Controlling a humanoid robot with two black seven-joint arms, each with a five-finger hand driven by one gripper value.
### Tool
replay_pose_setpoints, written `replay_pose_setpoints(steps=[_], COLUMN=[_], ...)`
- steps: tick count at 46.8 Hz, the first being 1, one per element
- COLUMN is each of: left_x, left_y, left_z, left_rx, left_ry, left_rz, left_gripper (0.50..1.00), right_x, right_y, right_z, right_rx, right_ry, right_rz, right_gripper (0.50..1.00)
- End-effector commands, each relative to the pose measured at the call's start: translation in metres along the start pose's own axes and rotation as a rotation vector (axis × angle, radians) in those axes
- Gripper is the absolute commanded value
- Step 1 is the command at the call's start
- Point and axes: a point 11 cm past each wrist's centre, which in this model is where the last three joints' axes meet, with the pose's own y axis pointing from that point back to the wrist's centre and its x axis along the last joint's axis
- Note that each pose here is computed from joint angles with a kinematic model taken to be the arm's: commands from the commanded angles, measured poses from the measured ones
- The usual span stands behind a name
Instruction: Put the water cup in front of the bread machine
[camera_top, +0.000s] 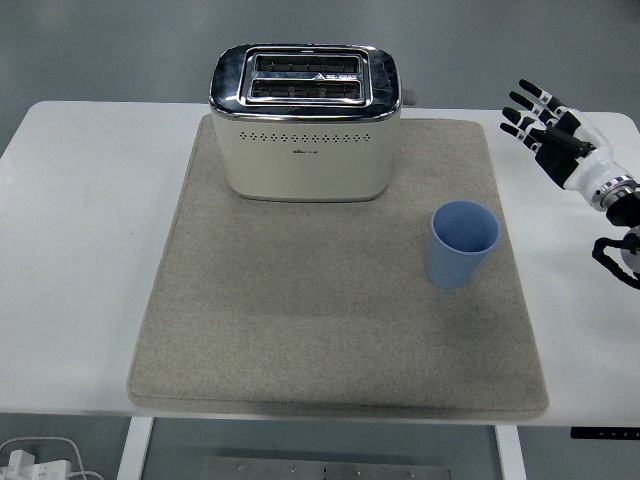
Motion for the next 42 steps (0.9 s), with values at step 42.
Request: replay_pose_setpoints(steps=[42], left_x=[-0.002], left_y=[0.0], left_z=[0.002], left_rx=[-0.003], left_ry=[-0.005], left_rz=[-0.007], left_gripper=[1.0], right_x=[0.026], right_y=[0.119], right_z=[0.004], right_rx=[-0.04], right_ry=[0.088], right_rz=[-0.147], right_gripper=[0.93])
